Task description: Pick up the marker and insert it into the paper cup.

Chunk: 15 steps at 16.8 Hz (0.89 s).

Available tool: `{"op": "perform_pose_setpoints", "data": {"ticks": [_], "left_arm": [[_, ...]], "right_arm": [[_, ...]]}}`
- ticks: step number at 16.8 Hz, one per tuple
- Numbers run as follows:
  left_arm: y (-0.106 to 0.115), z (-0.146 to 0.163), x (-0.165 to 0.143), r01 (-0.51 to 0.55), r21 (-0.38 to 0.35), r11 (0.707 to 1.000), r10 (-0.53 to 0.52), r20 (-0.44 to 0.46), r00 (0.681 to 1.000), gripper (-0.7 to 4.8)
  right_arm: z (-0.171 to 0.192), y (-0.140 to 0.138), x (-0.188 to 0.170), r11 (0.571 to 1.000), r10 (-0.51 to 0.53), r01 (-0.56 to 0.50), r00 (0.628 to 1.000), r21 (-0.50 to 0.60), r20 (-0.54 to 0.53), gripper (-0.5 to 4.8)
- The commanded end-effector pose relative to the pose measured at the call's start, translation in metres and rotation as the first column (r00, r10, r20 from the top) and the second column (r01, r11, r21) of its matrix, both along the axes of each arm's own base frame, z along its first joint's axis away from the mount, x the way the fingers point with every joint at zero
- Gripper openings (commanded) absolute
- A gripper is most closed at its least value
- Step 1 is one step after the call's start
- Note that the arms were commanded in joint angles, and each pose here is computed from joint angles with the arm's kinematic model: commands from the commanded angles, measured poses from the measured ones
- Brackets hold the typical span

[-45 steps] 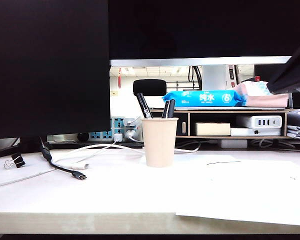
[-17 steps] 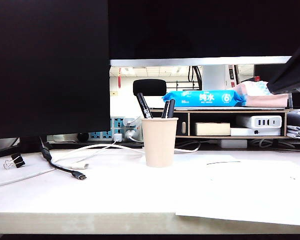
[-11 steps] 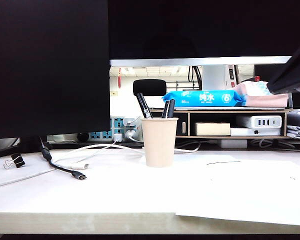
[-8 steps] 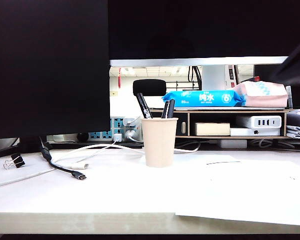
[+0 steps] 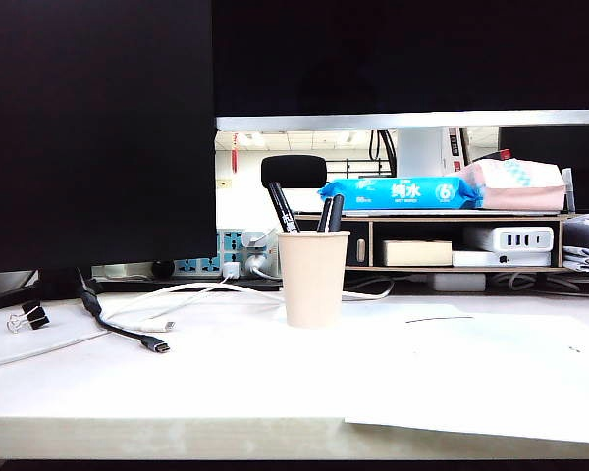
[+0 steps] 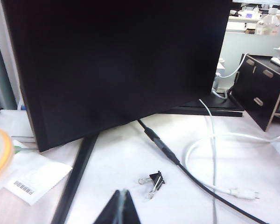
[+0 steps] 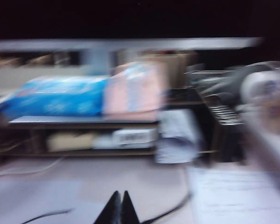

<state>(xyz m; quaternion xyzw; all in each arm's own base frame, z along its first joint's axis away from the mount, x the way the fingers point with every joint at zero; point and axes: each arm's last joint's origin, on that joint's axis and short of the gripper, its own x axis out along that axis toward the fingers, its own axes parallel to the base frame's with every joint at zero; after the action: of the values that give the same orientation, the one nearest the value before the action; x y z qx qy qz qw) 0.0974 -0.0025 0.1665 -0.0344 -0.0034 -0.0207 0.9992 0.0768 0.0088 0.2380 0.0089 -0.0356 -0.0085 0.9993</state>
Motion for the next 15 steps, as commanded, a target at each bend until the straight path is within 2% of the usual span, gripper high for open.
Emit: {"op": "perform_pose_setpoints", "data": {"ticks": [1, 3, 7, 15], "left_arm": [[0.0, 0.001, 0.0, 0.0, -0.002, 1.0, 0.0, 0.011, 1.0, -0.05], [0.0, 0.001, 0.0, 0.0, -0.002, 1.0, 0.0, 0.011, 1.0, -0.05], [0.0, 0.001, 0.0, 0.0, -0.002, 1.0, 0.0, 0.011, 1.0, -0.05], [0.0, 0.001, 0.0, 0.0, -0.002, 1.0, 0.0, 0.011, 1.0, -0.05]], "right_arm": [[-0.008, -0.006, 0.003, 0.997, -0.075, 0.075, 0.997, 0.0, 0.02, -0.01], [-0.021, -0.008, 0.008, 0.994, -0.109, 0.109, 0.994, 0.023, -0.002, -0.01], [-0.048, -0.009, 0.015, 0.995, -0.099, 0.099, 0.995, 0.027, -0.015, -0.01], [-0.067, -0.01, 0.019, 0.994, -0.102, 0.103, 0.993, 0.017, -0.064, -0.01]]}}
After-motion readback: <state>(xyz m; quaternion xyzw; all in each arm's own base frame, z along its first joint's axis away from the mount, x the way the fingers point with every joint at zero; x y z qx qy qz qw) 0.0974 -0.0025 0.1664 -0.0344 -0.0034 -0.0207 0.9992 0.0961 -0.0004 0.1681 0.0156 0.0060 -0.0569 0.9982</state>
